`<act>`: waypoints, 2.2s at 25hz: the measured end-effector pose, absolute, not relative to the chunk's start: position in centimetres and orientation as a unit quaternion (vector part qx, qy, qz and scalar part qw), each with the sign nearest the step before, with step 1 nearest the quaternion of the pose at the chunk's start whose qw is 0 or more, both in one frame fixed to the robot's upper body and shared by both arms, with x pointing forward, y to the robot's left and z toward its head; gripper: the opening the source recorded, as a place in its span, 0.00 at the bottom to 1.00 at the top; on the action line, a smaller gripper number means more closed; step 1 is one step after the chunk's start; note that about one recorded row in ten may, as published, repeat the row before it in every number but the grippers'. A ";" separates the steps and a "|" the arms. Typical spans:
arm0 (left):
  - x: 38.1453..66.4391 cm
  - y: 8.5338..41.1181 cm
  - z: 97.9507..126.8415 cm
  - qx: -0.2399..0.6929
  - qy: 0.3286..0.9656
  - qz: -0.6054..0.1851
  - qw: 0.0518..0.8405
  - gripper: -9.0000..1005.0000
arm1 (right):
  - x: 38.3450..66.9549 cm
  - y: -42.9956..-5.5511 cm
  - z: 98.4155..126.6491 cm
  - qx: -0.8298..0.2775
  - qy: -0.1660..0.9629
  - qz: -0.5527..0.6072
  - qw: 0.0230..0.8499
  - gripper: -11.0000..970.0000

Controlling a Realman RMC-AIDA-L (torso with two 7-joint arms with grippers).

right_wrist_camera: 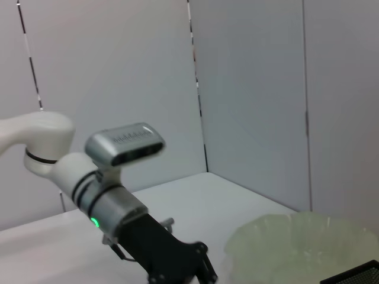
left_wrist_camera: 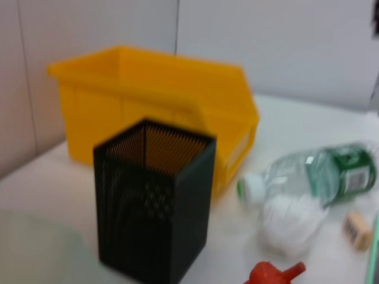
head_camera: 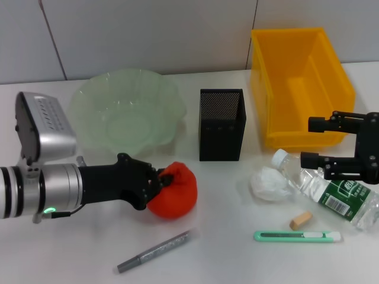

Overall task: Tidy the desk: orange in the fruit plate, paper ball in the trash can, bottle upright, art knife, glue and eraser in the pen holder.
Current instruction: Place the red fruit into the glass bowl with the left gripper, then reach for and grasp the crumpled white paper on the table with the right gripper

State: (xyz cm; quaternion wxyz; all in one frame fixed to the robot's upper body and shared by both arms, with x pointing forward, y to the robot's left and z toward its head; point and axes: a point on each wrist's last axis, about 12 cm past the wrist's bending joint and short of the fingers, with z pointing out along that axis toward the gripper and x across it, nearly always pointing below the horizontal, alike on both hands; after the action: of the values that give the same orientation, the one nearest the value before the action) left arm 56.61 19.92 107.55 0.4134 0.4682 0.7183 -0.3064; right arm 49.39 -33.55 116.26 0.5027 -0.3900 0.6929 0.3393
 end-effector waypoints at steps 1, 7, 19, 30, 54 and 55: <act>56.5 20.0 108.0 0.467 0.713 -0.314 0.419 0.10 | 49.4 -33.6 116.3 -0.388 0.693 0.338 0.504 0.76; 55.7 22.1 111.3 0.448 0.675 -0.331 0.484 0.08 | 49.3 -33.9 116.1 -0.378 0.695 0.339 0.508 0.75; 60.1 25.7 113.8 0.285 0.679 -0.299 0.608 0.06 | 49.2 -33.9 115.9 -0.376 0.693 0.346 0.509 0.75; 63.9 23.7 111.1 0.226 0.750 -0.229 0.578 0.08 | 49.0 -33.8 115.6 -0.370 0.689 0.356 0.511 0.74; 64.7 22.3 109.7 0.225 0.773 -0.207 0.556 0.39 | 49.1 -33.7 115.3 -0.367 0.689 0.364 0.508 0.73; 64.7 22.3 109.7 0.225 0.773 -0.207 0.555 0.42 | 49.1 -33.7 115.3 -0.367 0.689 0.364 0.507 0.73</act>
State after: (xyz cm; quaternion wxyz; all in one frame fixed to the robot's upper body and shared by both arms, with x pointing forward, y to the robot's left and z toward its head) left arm 64.71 22.31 109.72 0.5555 0.2246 0.7734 -0.2070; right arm 49.08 -33.69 115.28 0.5073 -0.3670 0.6894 0.3643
